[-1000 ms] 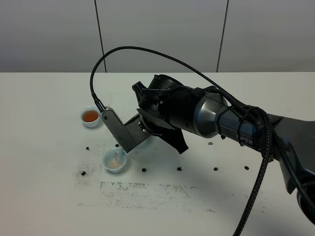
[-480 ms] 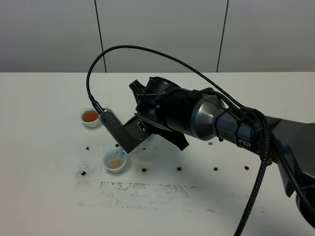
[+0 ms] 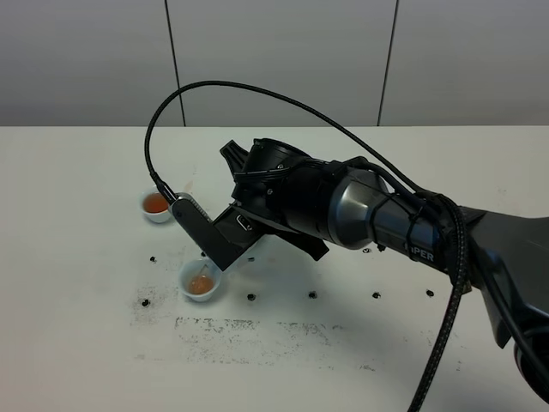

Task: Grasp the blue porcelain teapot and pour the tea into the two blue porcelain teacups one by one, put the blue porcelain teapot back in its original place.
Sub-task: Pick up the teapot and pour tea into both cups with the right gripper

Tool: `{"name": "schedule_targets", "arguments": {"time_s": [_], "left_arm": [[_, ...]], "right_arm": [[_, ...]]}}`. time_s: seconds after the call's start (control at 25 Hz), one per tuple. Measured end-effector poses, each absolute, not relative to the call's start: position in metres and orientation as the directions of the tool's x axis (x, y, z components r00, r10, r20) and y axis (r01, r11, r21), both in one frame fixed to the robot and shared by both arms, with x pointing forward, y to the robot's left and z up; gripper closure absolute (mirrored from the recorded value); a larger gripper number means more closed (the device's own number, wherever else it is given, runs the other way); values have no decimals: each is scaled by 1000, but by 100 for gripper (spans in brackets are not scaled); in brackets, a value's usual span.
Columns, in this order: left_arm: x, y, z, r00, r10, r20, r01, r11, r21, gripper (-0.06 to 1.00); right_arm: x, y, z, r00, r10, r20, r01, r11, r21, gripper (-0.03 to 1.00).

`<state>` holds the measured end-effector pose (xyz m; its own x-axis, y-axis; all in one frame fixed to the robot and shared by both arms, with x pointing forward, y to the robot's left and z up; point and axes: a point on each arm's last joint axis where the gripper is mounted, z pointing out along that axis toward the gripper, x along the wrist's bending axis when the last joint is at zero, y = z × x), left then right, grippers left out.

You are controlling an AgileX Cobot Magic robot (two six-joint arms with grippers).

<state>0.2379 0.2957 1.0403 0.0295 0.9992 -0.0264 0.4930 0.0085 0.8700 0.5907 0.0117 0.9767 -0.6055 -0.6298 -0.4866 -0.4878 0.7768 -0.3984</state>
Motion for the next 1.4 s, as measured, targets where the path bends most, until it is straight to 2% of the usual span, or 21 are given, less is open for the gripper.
{"name": "schedule_targets", "arguments": {"time_s": [1.4], "left_arm": [[238, 296, 1040, 30, 999, -26, 493, 8, 870, 44]], "right_arm": [[589, 15, 981, -535, -697, -478, -495, 717, -492, 93]]}}
